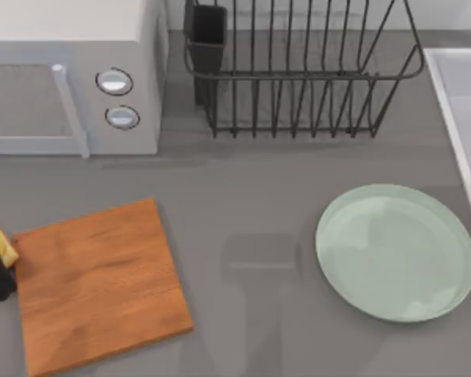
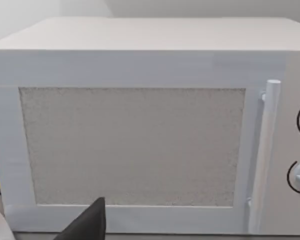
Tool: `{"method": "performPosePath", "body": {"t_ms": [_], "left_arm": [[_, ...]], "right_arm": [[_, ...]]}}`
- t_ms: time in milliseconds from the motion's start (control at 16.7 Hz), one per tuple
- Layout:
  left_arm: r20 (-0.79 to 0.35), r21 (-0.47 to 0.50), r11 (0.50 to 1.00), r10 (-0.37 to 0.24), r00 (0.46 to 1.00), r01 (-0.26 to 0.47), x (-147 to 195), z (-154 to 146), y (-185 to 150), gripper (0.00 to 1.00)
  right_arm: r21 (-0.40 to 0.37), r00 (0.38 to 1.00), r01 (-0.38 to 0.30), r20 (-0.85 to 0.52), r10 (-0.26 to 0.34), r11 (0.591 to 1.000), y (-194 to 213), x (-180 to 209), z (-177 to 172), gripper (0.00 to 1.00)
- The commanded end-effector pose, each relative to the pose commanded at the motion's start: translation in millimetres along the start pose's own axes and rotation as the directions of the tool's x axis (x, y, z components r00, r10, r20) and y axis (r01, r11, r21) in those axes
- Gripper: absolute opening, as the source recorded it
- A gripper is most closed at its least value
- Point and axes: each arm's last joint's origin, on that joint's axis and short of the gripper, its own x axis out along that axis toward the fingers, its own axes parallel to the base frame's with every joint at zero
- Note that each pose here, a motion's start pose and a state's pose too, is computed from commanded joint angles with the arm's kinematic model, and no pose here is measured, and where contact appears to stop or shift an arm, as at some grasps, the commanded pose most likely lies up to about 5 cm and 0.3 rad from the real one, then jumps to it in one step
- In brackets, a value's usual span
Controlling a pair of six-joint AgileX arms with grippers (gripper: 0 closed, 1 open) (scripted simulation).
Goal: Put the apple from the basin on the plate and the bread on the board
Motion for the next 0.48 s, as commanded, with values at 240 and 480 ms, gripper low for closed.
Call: {"method": "performPosePath", "body": {"t_ms": [240,480], "left_arm": [[0.0,0.0,1.0,0.0,1.0,0.0,0.0,0.0,0.0,1.0],[0.0,0.0,1.0,0.0,1.0,0.0,0.0,0.0,0.0,1.0]], "right_arm": [[0.002,0.995,-0.027,-0.1,0.027,1.0,-11.1,23.5,14.5,1.0],[0.003,0.992,-0.032,-0.118,0.032,0.999,-13.1,28.0,16.9,1.0]]}}
